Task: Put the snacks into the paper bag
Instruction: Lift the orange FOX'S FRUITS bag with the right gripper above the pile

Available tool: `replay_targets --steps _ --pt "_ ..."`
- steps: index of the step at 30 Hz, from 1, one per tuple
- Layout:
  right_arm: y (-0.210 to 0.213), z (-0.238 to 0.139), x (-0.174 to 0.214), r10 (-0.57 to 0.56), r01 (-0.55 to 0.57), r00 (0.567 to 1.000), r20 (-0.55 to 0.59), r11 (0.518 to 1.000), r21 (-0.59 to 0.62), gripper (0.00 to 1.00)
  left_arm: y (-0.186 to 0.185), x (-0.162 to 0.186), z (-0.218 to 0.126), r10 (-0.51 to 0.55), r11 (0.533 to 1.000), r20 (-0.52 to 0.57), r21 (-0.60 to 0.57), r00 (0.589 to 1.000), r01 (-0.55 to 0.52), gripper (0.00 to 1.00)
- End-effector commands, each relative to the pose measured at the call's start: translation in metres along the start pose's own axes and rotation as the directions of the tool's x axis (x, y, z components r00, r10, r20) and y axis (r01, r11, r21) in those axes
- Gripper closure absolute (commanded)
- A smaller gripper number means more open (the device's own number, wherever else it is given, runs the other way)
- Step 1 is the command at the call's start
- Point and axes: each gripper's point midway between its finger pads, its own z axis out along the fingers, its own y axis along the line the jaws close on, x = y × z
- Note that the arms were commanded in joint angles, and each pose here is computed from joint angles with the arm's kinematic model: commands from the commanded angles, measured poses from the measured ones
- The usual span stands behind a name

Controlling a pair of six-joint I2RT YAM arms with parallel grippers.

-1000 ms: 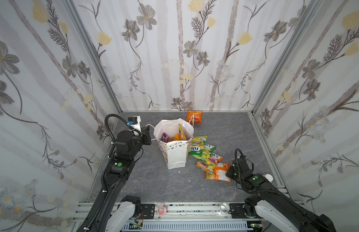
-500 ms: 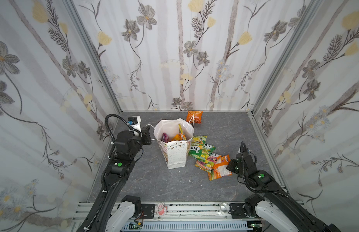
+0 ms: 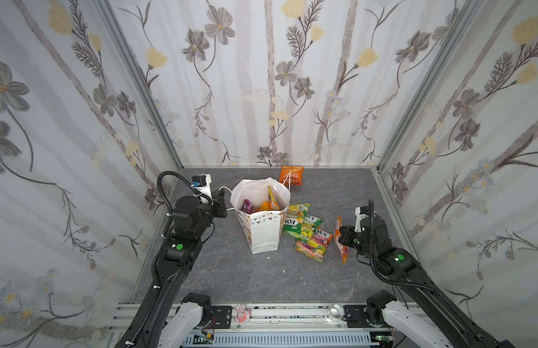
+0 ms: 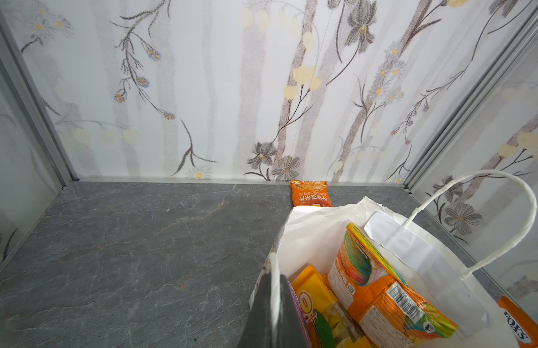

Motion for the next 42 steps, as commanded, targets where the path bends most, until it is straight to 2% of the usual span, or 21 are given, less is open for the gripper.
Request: replay_targets --steps 1,14,29,42 --pt "0.027 -0.003 -0.021 -0.017 0.024 0.998 0.062 0.993 -0.113 1.00 -0.003 -0.009 -0.002 0.007 1.000 0.036 0.015 0.999 -0.007 1.00" --pt "0.086 -0.026 -0.081 -0.044 0.095 0.981 0.191 0.959 -0.266 1.00 -0.004 -0.009 -0.002 0.003 1.000 0.039 0.019 0.999 -0.003 1.00" --pt "0.157 -0.046 -0.132 -0.074 0.193 0.960 0.269 0.872 -0.450 1.00 -0.003 -0.010 -0.004 0.004 1.000 0.047 0.015 0.999 -0.005 1.00" --pt "0.211 -0.068 -0.160 -0.107 0.273 0.941 0.321 0.800 -0.534 1.00 -0.004 -0.011 -0.004 0.004 1.000 0.050 0.017 0.999 -0.005 1.00"
